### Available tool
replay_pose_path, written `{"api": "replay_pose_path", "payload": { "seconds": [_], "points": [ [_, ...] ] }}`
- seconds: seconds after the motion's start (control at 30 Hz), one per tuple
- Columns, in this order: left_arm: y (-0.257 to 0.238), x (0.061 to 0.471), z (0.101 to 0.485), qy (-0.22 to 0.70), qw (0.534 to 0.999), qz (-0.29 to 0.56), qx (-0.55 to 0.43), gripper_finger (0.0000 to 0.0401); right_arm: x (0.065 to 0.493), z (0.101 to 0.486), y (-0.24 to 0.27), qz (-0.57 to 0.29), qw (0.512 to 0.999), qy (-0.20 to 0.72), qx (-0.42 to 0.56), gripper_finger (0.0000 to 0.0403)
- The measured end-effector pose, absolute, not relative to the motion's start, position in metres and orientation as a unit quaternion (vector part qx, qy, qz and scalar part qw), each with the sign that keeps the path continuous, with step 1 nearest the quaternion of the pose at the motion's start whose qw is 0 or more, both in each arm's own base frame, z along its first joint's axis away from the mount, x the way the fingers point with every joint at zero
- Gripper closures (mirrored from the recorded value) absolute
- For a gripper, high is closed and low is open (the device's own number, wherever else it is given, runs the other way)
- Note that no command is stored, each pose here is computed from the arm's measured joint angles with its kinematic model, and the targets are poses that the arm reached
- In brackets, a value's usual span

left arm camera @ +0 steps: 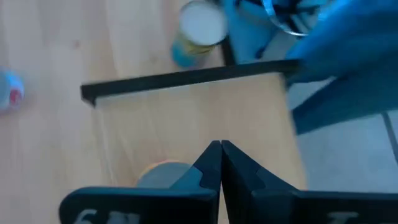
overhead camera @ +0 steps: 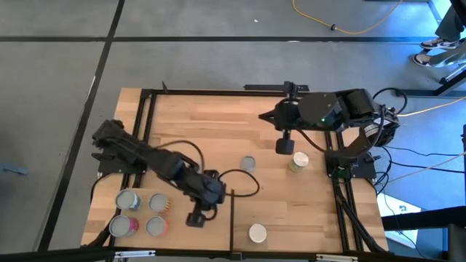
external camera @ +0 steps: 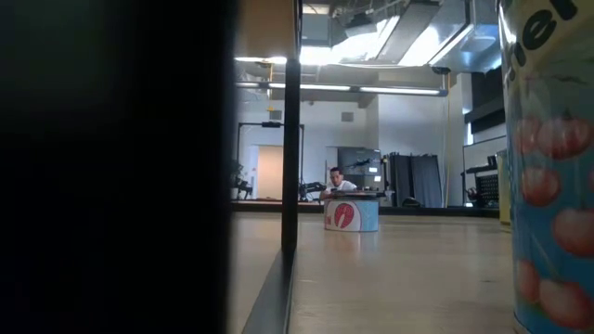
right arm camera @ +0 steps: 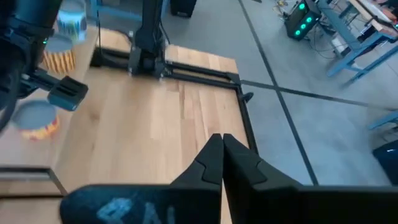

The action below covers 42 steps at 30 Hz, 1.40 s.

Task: Pick and place cans onto a shelf
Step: Put the canned pineapple ring on the shelf

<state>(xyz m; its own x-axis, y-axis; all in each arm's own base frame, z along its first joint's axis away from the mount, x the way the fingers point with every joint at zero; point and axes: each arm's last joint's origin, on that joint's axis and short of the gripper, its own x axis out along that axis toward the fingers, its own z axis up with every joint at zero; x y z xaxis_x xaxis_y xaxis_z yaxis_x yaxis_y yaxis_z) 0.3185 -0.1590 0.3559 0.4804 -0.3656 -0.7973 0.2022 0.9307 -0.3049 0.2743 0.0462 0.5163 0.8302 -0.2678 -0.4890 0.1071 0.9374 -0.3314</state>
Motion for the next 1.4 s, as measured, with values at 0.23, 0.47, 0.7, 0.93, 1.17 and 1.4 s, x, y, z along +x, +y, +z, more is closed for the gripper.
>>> {"api": "replay_pose_path", "payload": {
  "seconds": [0.23,0.47,0.7,0.93,1.17,1.4],
  "points": [
    [-0.169,0.334,0.325,0.531,0.833,-0.108,-0.114,0.0401,0.272,0.512,0.046,-0.09,0.934,0.299,-0.177,0.0398],
    [-0.167,0.337,0.325,0.508,0.854,-0.07,-0.092,0.0401,0.272,0.512,0.046,-0.089,0.932,0.303,-0.178,0.0398],
    [-0.163,0.333,0.322,0.529,0.843,-0.054,-0.08,0.0401,0.272,0.512,0.046,-0.089,0.932,0.303,-0.178,0.0398],
    [-0.162,0.332,0.321,0.538,0.838,-0.055,-0.066,0.0401,0.272,0.512,0.046,-0.09,0.932,0.303,-0.176,0.0398],
    [-0.16,0.333,0.321,0.539,0.838,-0.064,-0.058,0.0401,0.272,0.512,0.046,-0.09,0.933,0.302,-0.176,0.0398],
    [-0.16,0.332,0.321,0.543,0.834,-0.072,-0.066,0.0401,0.272,0.512,0.046,-0.089,0.933,0.302,-0.176,0.0398]
  ]
}}
